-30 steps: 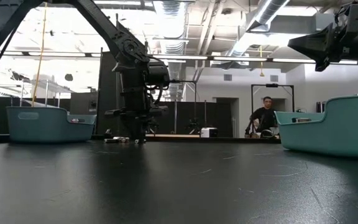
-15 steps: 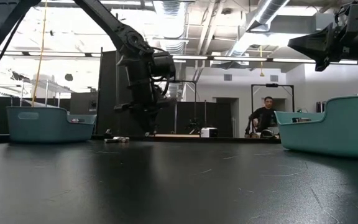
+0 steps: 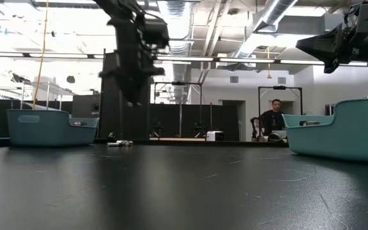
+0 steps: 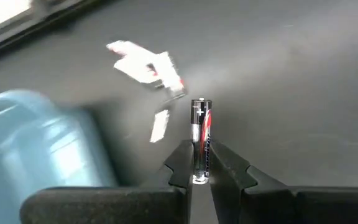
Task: Sort batteries
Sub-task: Put the silver battery into the blue bin
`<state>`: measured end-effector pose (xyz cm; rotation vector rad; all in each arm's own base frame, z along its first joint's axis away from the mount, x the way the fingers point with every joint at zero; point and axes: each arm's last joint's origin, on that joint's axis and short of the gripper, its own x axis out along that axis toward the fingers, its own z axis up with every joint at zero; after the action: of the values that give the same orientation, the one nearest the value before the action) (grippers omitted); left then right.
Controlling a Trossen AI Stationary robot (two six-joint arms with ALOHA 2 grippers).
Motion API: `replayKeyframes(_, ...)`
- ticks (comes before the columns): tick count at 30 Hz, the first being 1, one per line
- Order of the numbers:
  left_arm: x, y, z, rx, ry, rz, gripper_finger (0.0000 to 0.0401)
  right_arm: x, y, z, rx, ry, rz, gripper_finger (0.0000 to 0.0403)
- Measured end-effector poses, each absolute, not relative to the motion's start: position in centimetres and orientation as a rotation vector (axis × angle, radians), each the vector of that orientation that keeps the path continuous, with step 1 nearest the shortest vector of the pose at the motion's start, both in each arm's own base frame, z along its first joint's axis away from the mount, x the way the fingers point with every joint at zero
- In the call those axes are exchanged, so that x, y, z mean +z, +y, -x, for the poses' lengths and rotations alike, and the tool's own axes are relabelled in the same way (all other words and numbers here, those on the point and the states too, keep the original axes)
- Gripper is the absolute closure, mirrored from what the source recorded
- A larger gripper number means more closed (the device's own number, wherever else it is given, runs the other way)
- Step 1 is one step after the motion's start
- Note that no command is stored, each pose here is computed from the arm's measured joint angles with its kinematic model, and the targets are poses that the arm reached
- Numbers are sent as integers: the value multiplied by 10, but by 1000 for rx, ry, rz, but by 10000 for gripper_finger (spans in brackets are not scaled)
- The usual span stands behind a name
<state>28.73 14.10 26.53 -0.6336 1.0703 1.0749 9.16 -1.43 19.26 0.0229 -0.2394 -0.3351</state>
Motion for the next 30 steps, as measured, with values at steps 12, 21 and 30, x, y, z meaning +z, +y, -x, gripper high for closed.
replayKeyframes(12, 280, 112, -214, 1257, 1129, 709, 373, 193, -14, -91, -333, -248, -33, 365)
replayKeyframes(21, 244, 108, -178, 1314, 1183, 807, 373, 193, -14, -91, -330, -253, -60, 365)
replayKeyframes(30, 238, 109, -172, 1303, 1172, 789, 352, 193, -14, -91, -330, -253, -60, 365)
